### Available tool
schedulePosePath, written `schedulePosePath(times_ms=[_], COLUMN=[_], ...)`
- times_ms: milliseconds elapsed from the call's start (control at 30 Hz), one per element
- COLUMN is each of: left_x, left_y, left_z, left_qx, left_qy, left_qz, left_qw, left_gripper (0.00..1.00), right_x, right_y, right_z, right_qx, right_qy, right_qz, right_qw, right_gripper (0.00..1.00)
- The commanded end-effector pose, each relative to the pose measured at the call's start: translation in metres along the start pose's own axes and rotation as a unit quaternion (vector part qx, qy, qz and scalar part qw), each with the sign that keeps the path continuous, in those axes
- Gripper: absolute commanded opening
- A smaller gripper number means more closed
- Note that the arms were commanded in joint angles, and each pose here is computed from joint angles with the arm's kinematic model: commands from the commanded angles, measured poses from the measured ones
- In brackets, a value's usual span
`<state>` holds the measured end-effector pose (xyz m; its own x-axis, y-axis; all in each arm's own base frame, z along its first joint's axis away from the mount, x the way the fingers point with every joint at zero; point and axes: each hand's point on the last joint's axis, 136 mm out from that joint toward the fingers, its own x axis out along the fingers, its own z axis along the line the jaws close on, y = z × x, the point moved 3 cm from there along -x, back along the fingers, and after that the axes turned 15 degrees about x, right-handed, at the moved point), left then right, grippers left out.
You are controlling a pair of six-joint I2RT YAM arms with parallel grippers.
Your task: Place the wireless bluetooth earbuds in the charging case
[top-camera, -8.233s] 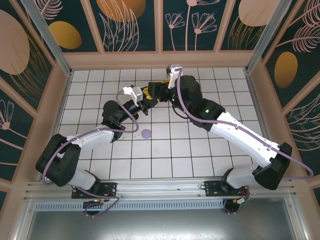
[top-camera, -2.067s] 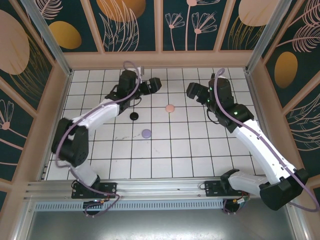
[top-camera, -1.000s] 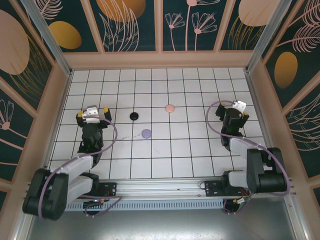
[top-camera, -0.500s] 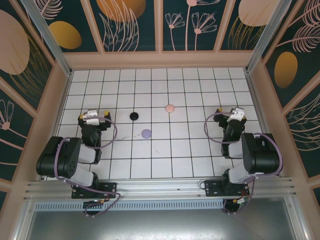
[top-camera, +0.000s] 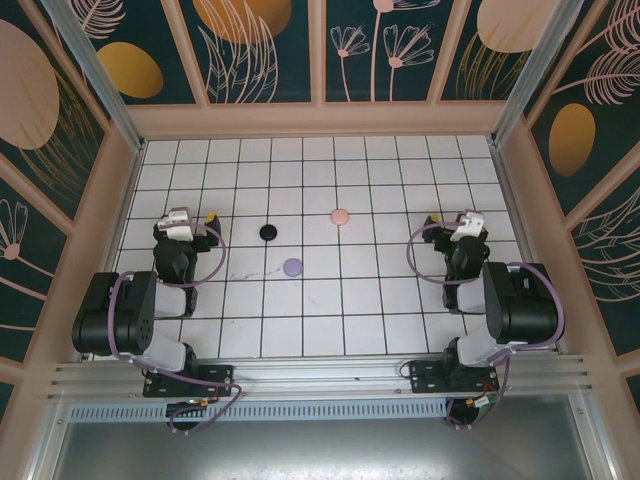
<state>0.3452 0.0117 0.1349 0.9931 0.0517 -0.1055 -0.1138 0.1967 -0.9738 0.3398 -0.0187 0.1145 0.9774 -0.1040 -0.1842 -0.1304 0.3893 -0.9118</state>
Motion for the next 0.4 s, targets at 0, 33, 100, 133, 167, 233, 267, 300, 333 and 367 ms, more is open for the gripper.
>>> schedulePosePath(times_ms=[0, 33, 100, 133, 167, 233, 267, 300, 333, 367], left_x=[0.0035, 0.0033, 0.0032, 0.0033, 0.0035, 0.0031, 0.0028, 0.0025, 0.0019, 0.0008], left_y=[-0.0036, -0.0032, -0.0031, -0.0033, -0.0036, -0.0038, -0.0036, -0.0039, -0.0043, -0.0046], left_z=[0.0013, 0.0011, 0.0012, 0.0011, 0.0012, 0.0014, 0.0015, 0.0016, 0.0017, 0.0026], left_qx=[-0.010, -0.010, -0.009, -0.009, -0.010, -0.009, -0.009, -0.009, -0.009, -0.009], left_qy=[0.001, 0.001, 0.001, 0.001, 0.001, 0.001, 0.000, 0.000, 0.000, -0.004], left_qz=[-0.005, -0.005, -0.005, -0.005, -0.005, -0.006, -0.006, -0.007, -0.008, -0.009], left_qw=[1.000, 1.000, 1.000, 1.000, 1.000, 1.000, 1.000, 1.000, 1.000, 1.000], left_gripper=[0.99, 0.99, 0.99, 0.99, 0.99, 0.99, 0.99, 0.99, 0.99, 0.99], right_x=[0.0025, 0.0025, 0.0030, 0.0039, 0.0049, 0.0054, 0.0055, 0.0053, 0.0045, 0.0044], right_y=[-0.0107, -0.0111, -0.0102, -0.0094, -0.0092, -0.0090, -0.0094, -0.0097, -0.0094, -0.0095], right_z=[0.0078, 0.0079, 0.0077, 0.0082, 0.0085, 0.0084, 0.0086, 0.0090, 0.0094, 0.0095], right_qx=[-0.006, -0.006, -0.005, -0.006, -0.003, -0.004, -0.005, -0.005, -0.006, -0.006], right_qy=[-0.015, -0.015, -0.015, -0.019, -0.027, -0.030, -0.031, -0.031, -0.032, -0.033], right_qz=[-0.022, -0.022, -0.020, -0.016, -0.010, -0.007, -0.008, -0.009, -0.010, -0.010], right_qw=[1.000, 1.000, 1.000, 1.000, 1.000, 1.000, 0.999, 0.999, 0.999, 0.999], right_gripper=[0.99, 0.99, 0.99, 0.99, 0.99, 0.99, 0.99, 0.99, 0.99, 0.99])
